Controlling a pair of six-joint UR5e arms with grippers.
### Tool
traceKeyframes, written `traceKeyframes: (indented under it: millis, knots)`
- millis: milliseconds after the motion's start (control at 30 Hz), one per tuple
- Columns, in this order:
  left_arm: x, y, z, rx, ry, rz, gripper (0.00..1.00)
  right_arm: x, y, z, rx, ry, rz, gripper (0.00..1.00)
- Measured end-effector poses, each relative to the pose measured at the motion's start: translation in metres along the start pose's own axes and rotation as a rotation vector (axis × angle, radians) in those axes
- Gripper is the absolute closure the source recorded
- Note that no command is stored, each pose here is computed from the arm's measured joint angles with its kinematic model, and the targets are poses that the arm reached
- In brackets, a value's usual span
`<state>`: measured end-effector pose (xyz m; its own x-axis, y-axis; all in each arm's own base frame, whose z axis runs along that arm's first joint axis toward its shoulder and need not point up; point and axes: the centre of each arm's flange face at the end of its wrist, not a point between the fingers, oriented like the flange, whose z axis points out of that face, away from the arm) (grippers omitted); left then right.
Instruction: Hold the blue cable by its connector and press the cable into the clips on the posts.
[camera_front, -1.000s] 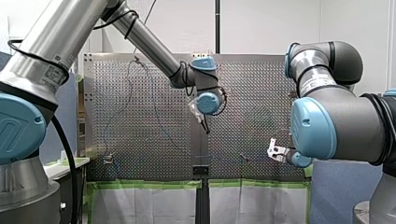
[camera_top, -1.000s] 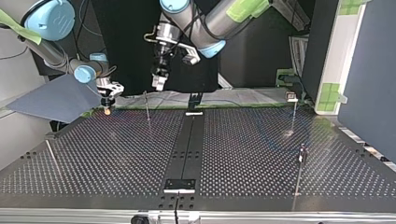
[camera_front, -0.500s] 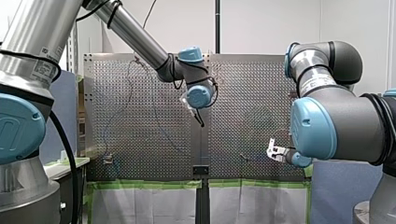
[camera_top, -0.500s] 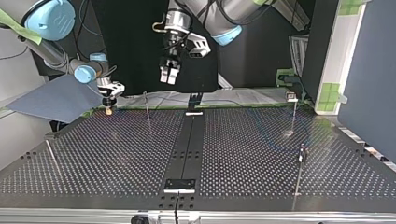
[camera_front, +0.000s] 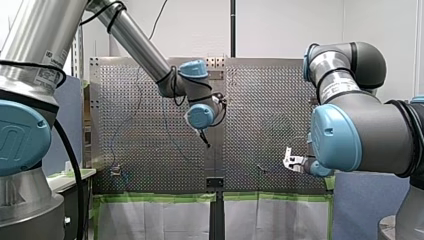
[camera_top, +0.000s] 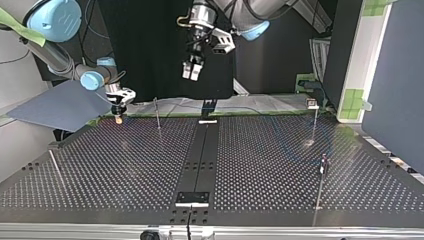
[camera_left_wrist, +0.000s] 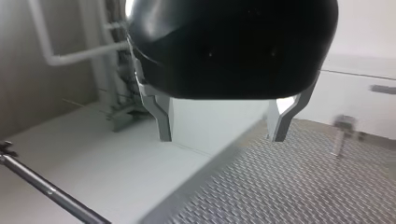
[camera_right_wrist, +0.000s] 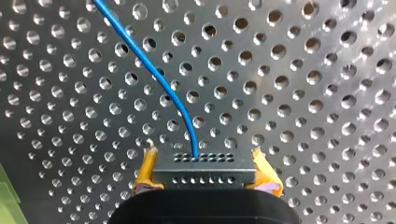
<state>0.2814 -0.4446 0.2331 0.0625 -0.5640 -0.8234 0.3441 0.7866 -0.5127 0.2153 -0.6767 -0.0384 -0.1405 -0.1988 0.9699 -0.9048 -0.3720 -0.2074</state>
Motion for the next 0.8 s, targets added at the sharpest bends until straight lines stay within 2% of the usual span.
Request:
traceKeyframes:
  millis: [133, 233, 800]
  knots:
    - [0.007, 0.019, -0.017, -0.052, 0.046, 0.075, 0.02, -0.001, -0.006, 0.0, 0.008, -0.004, -0.003, 1.0]
    - [0.009, 0.025, -0.024, -0.069, 0.064, 0.102, 0.02, -0.001, -0.007, 0.0, 0.012, -0.005, -0.003, 1.0]
    - [0.01, 0.028, -0.026, -0.075, 0.071, 0.113, 0.02, -0.001, -0.008, 0.001, 0.013, -0.006, -0.004, 1.0]
